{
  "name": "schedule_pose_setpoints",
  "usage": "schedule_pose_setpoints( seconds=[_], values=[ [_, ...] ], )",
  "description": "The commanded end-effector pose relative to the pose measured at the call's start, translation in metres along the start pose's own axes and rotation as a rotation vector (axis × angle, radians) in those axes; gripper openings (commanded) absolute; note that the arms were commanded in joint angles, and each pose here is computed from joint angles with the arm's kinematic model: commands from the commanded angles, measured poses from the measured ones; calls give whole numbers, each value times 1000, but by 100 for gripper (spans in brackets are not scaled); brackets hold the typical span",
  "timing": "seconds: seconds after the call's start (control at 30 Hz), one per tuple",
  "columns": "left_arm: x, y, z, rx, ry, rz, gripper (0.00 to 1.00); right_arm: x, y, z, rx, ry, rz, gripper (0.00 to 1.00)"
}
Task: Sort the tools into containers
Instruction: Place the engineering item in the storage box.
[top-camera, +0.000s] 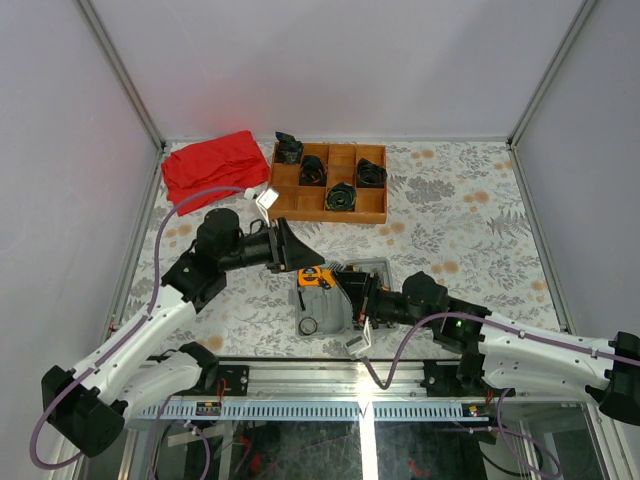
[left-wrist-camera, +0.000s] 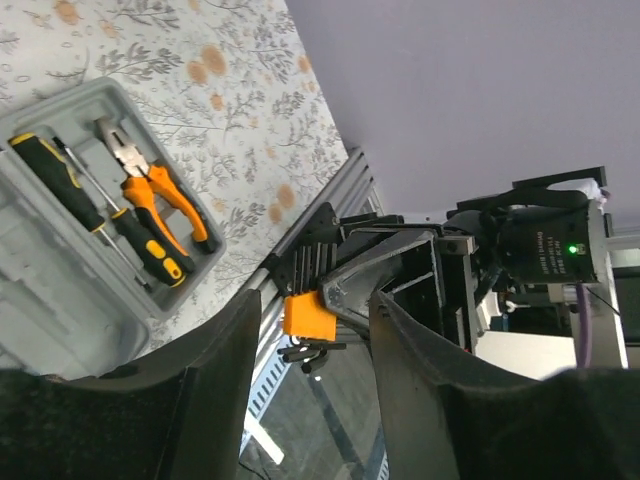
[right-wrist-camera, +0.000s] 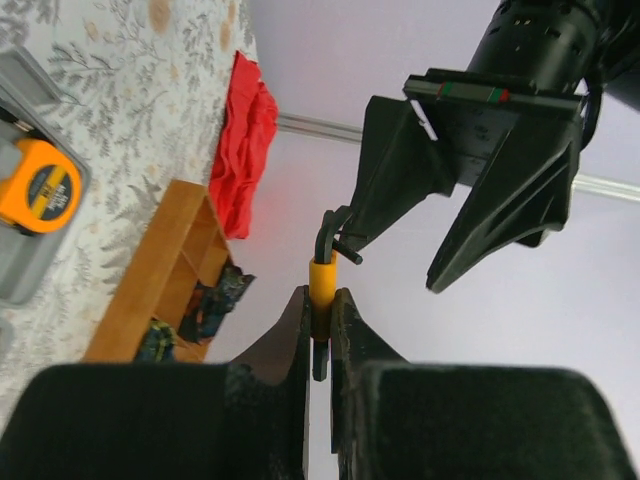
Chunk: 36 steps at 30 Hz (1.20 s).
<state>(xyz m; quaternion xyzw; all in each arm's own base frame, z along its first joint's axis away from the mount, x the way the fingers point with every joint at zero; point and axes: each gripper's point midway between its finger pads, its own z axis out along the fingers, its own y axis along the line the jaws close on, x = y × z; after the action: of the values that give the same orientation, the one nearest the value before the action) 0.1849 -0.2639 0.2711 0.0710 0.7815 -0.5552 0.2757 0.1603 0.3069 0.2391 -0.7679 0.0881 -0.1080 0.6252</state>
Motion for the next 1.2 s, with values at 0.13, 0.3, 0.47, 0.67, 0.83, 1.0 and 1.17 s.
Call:
schedule_pose_setpoints(
  seconds=[0.13, 0.3, 0.47, 0.67, 0.83, 1.0, 1.17],
  values=[
    [-11, -37, -1, 178, -24, 28, 43, 3, -76, -6, 150, 26, -251, 0],
    [-12, -41, -1, 190, -17, 37, 38, 2, -89, -10, 167, 24, -292, 0],
    [-12, -47, -2, 222, -19, 31, 30, 1, -93, -12, 174, 22, -295, 0],
    [-13, -54, -5, 251, -20, 31, 14, 1, -94, -12, 176, 25, -295, 0],
    [-10, -54, -6, 259, -7, 29, 2, 2, -99, -13, 205, 33, -288, 2],
    [-10, -53, -6, 255, -12, 25, 0, 3, -98, -14, 216, 38, -268, 9],
    [-12, -52, -5, 250, -21, 21, 0, 4, -94, -20, 230, 44, -229, 27]
  ],
)
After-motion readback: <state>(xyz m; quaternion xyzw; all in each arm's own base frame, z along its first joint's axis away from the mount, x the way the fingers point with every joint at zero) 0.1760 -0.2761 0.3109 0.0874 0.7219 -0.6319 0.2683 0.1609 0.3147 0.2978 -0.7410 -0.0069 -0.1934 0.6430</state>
